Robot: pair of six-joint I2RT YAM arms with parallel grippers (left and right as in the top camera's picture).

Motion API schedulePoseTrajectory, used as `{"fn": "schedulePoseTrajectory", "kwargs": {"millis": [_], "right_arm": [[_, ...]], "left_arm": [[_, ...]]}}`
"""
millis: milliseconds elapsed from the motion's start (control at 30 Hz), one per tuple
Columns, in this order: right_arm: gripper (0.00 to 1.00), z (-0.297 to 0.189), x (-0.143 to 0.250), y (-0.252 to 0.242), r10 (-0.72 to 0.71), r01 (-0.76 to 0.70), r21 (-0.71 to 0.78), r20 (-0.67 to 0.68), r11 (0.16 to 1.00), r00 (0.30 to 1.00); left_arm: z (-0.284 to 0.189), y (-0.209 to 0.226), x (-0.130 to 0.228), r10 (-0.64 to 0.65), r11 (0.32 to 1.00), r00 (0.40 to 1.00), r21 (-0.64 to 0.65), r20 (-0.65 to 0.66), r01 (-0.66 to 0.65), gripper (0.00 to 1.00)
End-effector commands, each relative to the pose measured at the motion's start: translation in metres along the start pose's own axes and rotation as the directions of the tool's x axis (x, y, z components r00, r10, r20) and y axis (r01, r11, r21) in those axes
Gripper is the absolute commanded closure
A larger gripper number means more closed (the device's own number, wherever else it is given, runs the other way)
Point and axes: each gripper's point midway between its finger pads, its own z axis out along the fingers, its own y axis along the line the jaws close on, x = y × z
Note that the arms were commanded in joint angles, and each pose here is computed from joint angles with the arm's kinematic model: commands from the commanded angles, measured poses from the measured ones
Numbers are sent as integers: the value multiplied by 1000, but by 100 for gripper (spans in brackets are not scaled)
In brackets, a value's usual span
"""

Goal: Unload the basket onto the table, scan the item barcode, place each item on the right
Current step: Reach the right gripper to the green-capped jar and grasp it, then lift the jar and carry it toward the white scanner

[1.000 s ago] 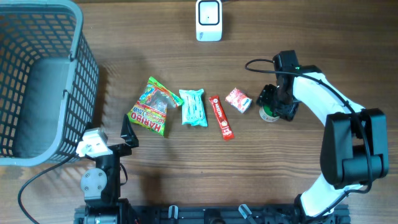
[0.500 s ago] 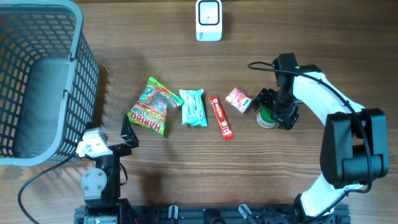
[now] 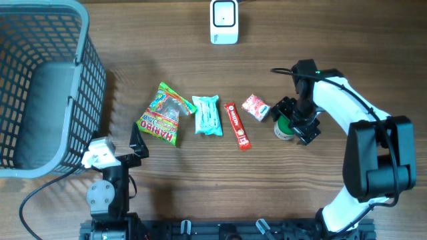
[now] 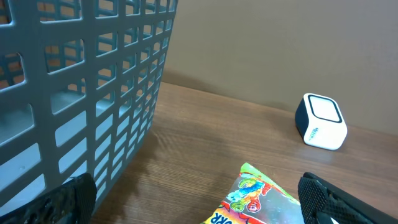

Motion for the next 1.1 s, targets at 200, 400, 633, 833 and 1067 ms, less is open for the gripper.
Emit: {"fn": "schedulePoseTrajectory", "kwargs": {"millis": [200,400,633,833,1067], "right_arm": [[34,10,21,19,120,-120,-1,43,993,992],[36,9,11,17,53,-54,14,96,998,994],[31,4,7,29,-56,59,-21,106,998,993],[31,-53,27,70,-315,316,-156,31,936,949],[30,-104,93,103,-568,406,-530,-181,744,803]], "left_arm": [[0,2,-1,-2,1000,1000,-13,8,2,0],[0,2,-1,-2,1000,1000,-13,8,2,0],[0,2,-1,-2,1000,1000,-13,8,2,0],[0,2,-1,-2,1000,1000,-13,8,2,0],[0,2,-1,-2,1000,1000,-13,8,2,0]]}}
